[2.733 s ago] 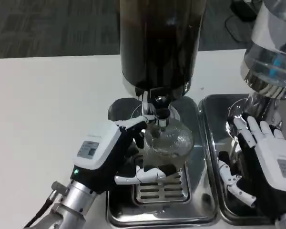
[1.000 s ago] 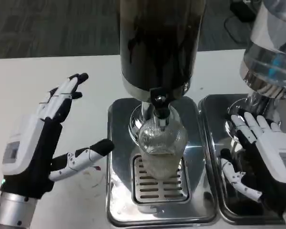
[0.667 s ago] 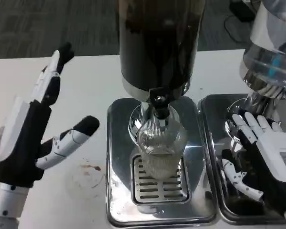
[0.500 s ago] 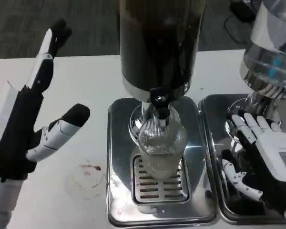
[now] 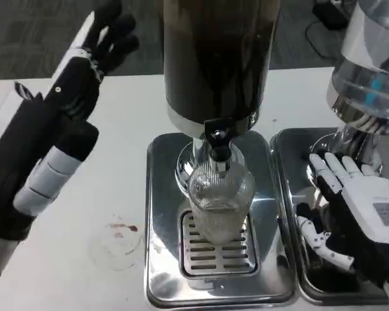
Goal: Grasp the cup under the faucet to collect the drink, then remove the cup.
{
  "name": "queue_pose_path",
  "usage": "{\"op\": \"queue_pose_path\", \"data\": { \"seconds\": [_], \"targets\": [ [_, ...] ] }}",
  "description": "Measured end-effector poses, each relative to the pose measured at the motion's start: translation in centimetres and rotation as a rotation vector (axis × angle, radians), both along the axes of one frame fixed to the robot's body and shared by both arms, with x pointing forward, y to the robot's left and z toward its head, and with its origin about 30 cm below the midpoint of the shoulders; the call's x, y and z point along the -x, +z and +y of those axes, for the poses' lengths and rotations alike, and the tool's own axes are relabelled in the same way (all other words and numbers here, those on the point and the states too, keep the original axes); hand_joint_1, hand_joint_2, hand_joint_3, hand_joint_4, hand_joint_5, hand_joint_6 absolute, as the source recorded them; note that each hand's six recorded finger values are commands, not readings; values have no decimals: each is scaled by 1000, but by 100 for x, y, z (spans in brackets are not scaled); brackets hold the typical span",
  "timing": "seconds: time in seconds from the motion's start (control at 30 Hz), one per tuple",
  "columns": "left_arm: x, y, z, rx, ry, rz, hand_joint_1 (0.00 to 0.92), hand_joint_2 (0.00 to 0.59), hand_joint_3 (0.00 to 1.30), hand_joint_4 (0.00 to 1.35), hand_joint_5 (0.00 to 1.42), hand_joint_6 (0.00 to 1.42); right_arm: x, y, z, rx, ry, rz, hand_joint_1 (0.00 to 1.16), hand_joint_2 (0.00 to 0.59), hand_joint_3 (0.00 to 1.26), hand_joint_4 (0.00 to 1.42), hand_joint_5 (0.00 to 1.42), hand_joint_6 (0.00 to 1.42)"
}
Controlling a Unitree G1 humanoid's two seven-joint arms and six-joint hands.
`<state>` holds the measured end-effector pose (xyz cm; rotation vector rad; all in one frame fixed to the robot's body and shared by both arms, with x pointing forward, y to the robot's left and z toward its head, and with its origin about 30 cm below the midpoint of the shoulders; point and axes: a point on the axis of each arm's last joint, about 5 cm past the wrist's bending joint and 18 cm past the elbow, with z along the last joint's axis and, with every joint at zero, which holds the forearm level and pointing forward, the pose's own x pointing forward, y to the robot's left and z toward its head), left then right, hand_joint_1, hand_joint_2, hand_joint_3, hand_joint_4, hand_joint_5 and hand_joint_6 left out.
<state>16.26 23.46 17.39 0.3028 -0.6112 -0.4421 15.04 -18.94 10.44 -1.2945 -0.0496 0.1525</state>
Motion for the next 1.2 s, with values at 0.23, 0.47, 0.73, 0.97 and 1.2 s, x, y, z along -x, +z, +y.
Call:
{"op": "queue_pose_path", "data": {
  "seconds": [0.23, 0.47, 0.73, 0.97, 1.2],
  "targets": [
    [-39, -5, -37, -6, -89, 78, 0, 149, 32, 0, 89, 37, -6, 4, -11, 0, -3, -2, 273, 494, 26, 0, 0, 0],
    [-210, -19, -110, -23, -214, 137, 0, 144, 100, 0, 167, 92, -4, -1, -5, -4, -6, -1, 273, 494, 26, 0, 0, 0],
    [-328, -144, -139, -71, -277, 219, 0, 141, 147, 0, 201, 124, 20, -25, 16, -16, -25, 7, 273, 494, 26, 0, 0, 0],
    [-348, -165, -133, -108, -309, 260, 0, 138, 215, 6, 220, 144, 24, -27, 39, -31, -34, 6, 273, 494, 26, 0, 0, 0],
    [-372, 80, -90, -337, -276, 156, 0, 166, 285, 69, 257, 163, 27, -33, 54, -42, -41, 2, 273, 494, 26, 0, 0, 0]
  ]
}}
